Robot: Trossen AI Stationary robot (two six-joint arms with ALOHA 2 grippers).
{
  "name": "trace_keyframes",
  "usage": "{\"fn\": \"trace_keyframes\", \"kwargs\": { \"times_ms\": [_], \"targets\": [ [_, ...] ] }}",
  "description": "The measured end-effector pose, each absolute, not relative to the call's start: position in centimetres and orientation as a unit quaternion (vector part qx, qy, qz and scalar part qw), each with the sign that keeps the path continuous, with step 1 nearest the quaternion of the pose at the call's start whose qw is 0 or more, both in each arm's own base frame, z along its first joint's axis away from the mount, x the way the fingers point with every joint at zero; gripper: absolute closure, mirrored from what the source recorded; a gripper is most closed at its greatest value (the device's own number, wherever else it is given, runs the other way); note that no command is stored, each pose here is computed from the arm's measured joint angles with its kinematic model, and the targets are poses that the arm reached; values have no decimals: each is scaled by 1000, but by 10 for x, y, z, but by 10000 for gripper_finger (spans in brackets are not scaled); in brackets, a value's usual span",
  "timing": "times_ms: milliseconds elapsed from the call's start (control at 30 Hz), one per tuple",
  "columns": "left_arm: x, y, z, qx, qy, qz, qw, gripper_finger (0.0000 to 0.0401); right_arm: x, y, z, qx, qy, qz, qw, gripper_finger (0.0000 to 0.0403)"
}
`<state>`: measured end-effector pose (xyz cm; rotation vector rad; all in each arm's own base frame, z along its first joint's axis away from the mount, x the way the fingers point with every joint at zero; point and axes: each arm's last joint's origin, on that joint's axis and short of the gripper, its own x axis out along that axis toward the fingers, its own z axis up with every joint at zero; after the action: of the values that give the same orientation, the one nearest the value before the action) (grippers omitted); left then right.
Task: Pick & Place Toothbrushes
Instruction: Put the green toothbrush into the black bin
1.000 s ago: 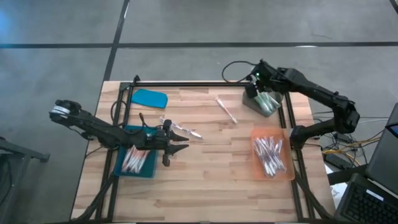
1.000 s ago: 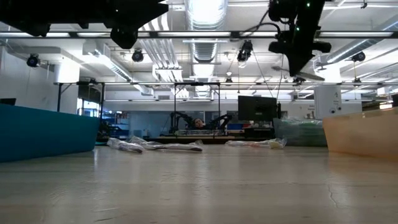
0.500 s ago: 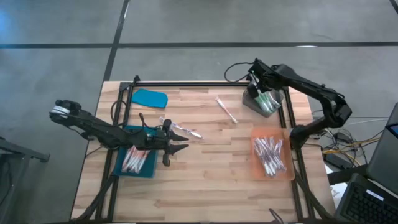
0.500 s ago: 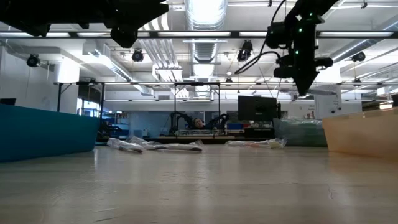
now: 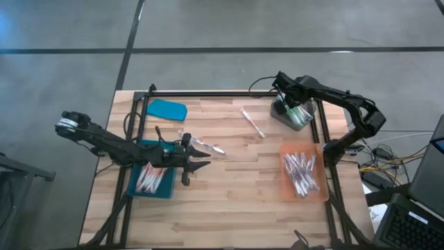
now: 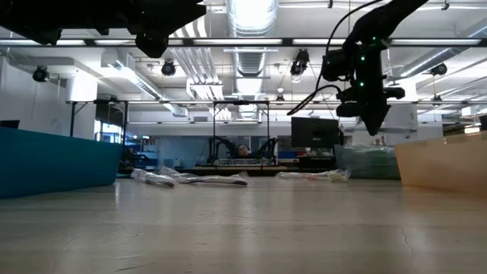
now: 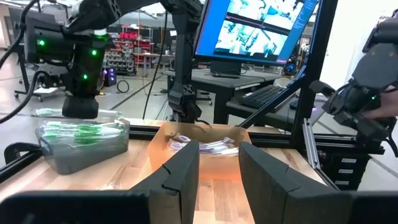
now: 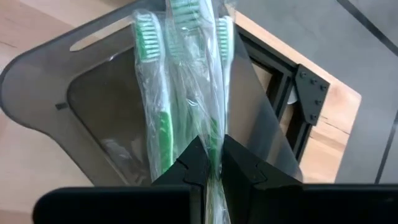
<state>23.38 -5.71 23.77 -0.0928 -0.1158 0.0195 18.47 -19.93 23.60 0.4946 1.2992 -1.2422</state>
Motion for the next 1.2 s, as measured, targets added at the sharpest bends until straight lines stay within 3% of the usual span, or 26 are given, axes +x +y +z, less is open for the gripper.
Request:
{"fn": "trace_keyframes", "kwargs": {
  "times_ms": [833,1200],
  "targets": [
    [234,-57,238,-46,-58,10,997,282,174,-198,192,227,551,-535,598,378],
    [234,-57,238,-44,-58,10,997,282,173,-197,191,225,551,-537,598,314]
  ]
}}
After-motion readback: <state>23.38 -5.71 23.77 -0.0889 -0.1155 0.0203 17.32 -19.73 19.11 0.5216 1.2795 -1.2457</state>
